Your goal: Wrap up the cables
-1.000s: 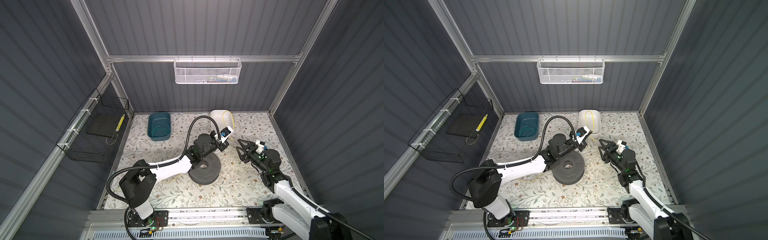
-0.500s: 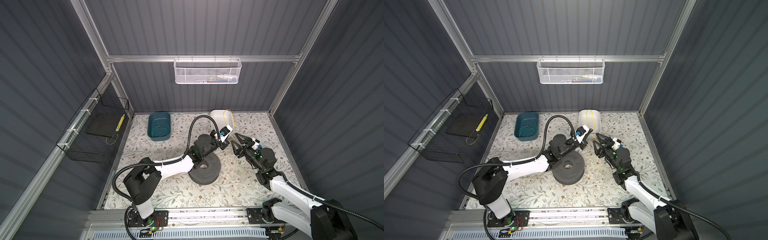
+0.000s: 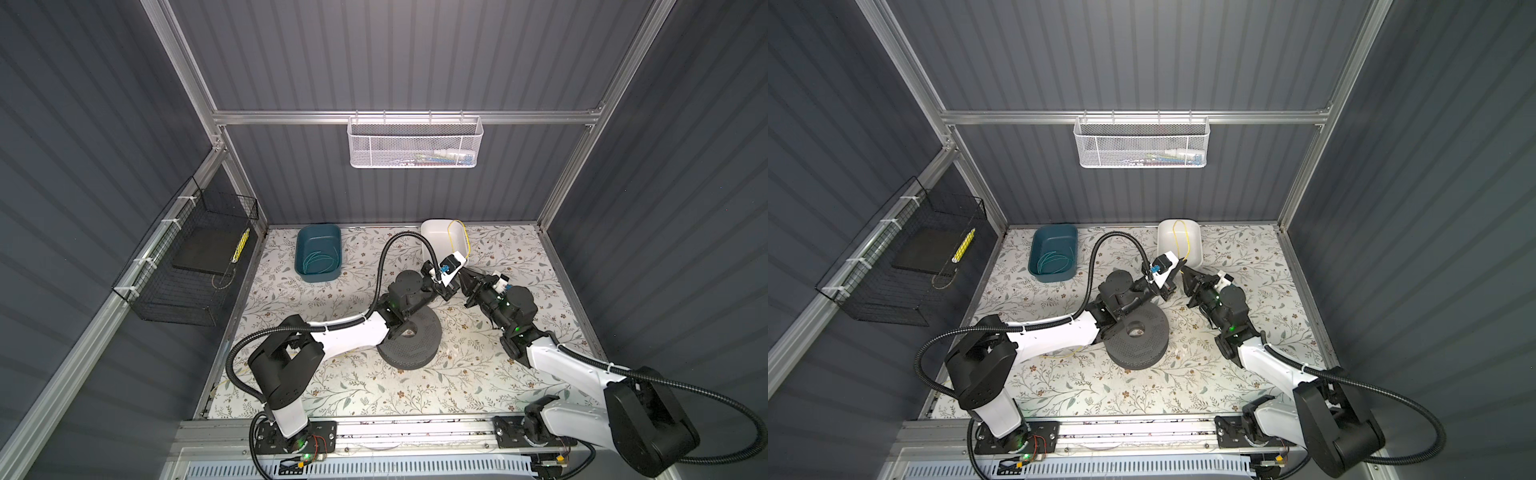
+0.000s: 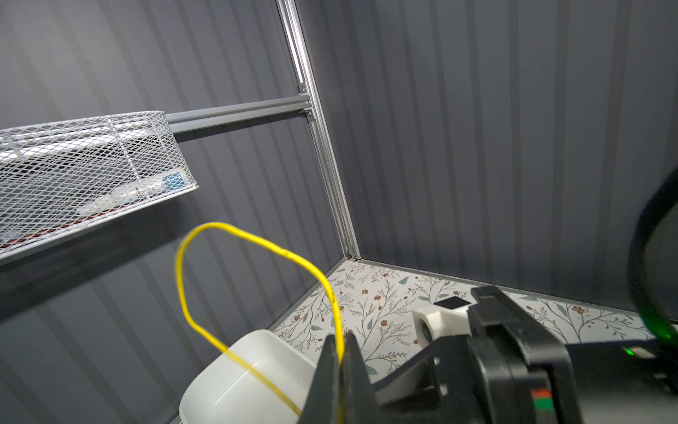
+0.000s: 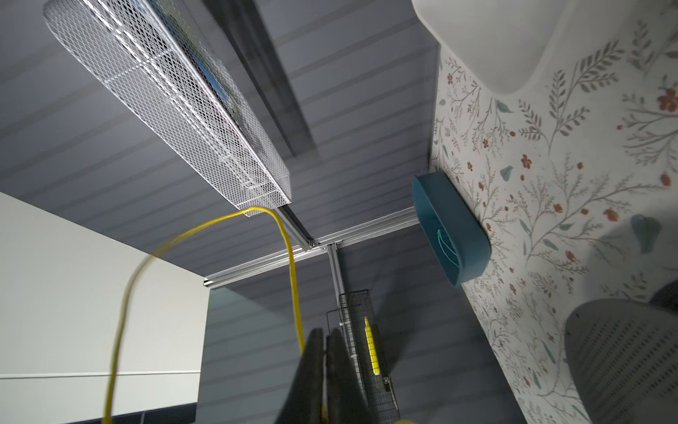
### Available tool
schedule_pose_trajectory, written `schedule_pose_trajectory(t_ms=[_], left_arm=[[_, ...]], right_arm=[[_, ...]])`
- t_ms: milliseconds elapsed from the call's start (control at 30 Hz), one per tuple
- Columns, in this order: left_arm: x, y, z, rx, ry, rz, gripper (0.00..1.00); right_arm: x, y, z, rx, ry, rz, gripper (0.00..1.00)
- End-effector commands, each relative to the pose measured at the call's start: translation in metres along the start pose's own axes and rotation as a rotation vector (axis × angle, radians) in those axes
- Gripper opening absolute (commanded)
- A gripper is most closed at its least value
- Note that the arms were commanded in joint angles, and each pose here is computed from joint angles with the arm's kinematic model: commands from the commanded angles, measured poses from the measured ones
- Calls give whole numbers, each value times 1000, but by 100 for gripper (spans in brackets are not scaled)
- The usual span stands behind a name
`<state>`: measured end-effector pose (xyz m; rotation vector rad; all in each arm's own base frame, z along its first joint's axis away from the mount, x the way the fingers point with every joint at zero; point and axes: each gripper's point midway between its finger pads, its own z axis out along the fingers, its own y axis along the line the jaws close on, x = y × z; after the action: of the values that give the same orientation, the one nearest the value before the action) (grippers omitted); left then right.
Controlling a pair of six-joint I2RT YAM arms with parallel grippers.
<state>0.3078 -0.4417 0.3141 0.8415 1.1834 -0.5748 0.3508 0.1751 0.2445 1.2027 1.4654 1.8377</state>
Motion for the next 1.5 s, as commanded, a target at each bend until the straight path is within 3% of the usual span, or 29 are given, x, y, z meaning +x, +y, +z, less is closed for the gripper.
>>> schedule_pose_trajectory(t_ms=[0, 167, 300, 467, 633, 900, 1067, 1267, 1467], left_arm=[[-2, -3, -2, 1, -18, -1, 0], [-9, -10, -12, 52, -21, -16, 0], [-17, -26, -25, 169, 12, -37, 0], [-16, -50, -52, 329, 124, -58, 0], [20, -57, -83, 376, 324, -24, 0], [80, -39, -123, 277, 576, 108, 0], [109, -5, -128, 92, 698, 217, 0], [121, 33, -127, -150, 692, 306, 0], [135, 28, -129, -101, 751, 364, 0]], right_arm=[[1, 18, 2, -65, -14, -11, 0], [-25, 13, 0, -45, -77, -59, 0], [-60, 23, 0, -48, -124, -105, 0], [-106, 52, 5, -88, -166, -165, 0], [-139, 81, 8, -136, -192, -194, 0], [-163, 132, -9, -174, -231, -314, 0], [-165, 157, -33, -210, -265, -388, 0], [-162, 172, -68, -223, -321, -535, 0], [-151, 189, -92, -183, -379, -741, 0]])
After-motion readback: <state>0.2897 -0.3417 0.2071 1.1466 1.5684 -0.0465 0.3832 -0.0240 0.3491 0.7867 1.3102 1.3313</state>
